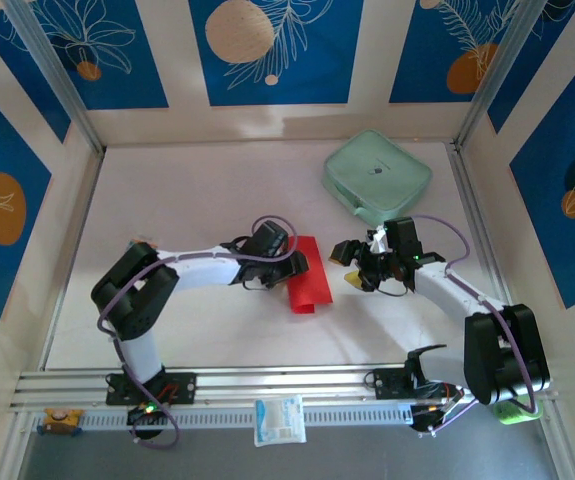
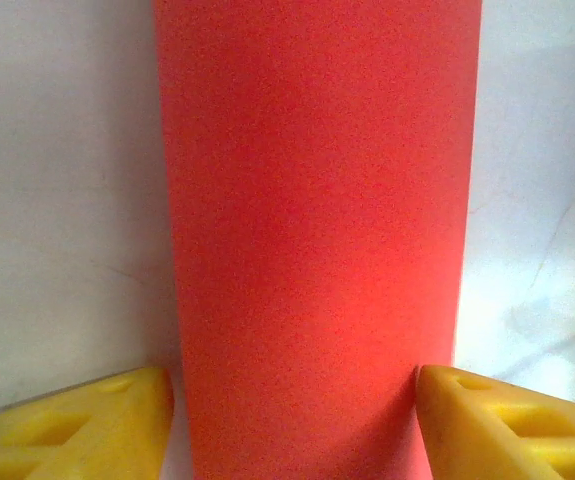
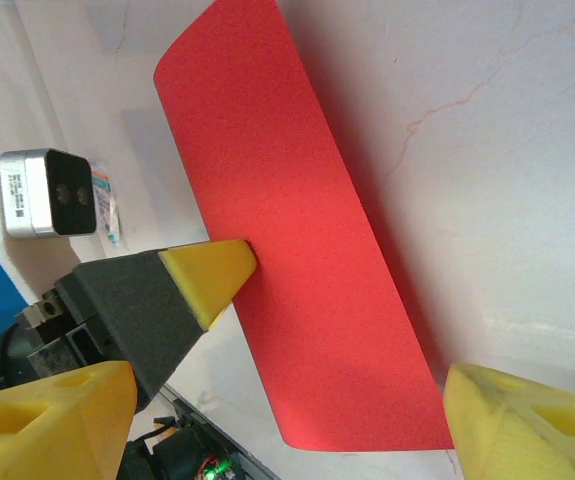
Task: Fold a paper plane with a square sheet of paper (pick it up from the middle)
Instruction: First fold the square sheet of paper in half at the center of the table.
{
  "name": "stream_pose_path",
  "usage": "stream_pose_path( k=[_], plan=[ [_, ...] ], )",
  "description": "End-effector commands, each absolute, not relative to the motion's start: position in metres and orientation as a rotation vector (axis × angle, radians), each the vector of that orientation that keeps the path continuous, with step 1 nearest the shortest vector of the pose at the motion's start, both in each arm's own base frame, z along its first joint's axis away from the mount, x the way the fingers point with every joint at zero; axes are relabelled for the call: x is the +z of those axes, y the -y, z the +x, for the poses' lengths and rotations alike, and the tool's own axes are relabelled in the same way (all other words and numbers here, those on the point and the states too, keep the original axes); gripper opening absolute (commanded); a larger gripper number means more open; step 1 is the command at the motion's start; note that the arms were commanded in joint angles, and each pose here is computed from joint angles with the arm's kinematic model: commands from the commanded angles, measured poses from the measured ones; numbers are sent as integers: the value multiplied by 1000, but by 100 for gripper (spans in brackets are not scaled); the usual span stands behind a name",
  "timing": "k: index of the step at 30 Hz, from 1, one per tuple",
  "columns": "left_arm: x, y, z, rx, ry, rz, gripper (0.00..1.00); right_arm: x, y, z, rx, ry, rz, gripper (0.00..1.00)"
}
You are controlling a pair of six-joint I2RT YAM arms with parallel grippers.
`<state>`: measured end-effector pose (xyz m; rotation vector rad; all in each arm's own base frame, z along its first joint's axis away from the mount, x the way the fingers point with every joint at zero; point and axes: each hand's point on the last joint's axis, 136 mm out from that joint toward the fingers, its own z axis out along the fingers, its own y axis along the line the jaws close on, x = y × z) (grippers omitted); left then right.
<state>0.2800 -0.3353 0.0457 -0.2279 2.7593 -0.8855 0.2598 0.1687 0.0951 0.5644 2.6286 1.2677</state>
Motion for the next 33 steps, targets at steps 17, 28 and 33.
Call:
stream_pose_path(
  k=[17,28,33],
  plan=[
    [44,302,281,-571,-2841,68,58,103,-175,259,1315,-2621,534,79],
    [32,295,280,-496,-2890,176,56,101,-177,259,1313,-2623,528,79],
    [26,293,278,-484,-2907,193,56,99,-176,258,1304,-2629,539,79]
  ],
)
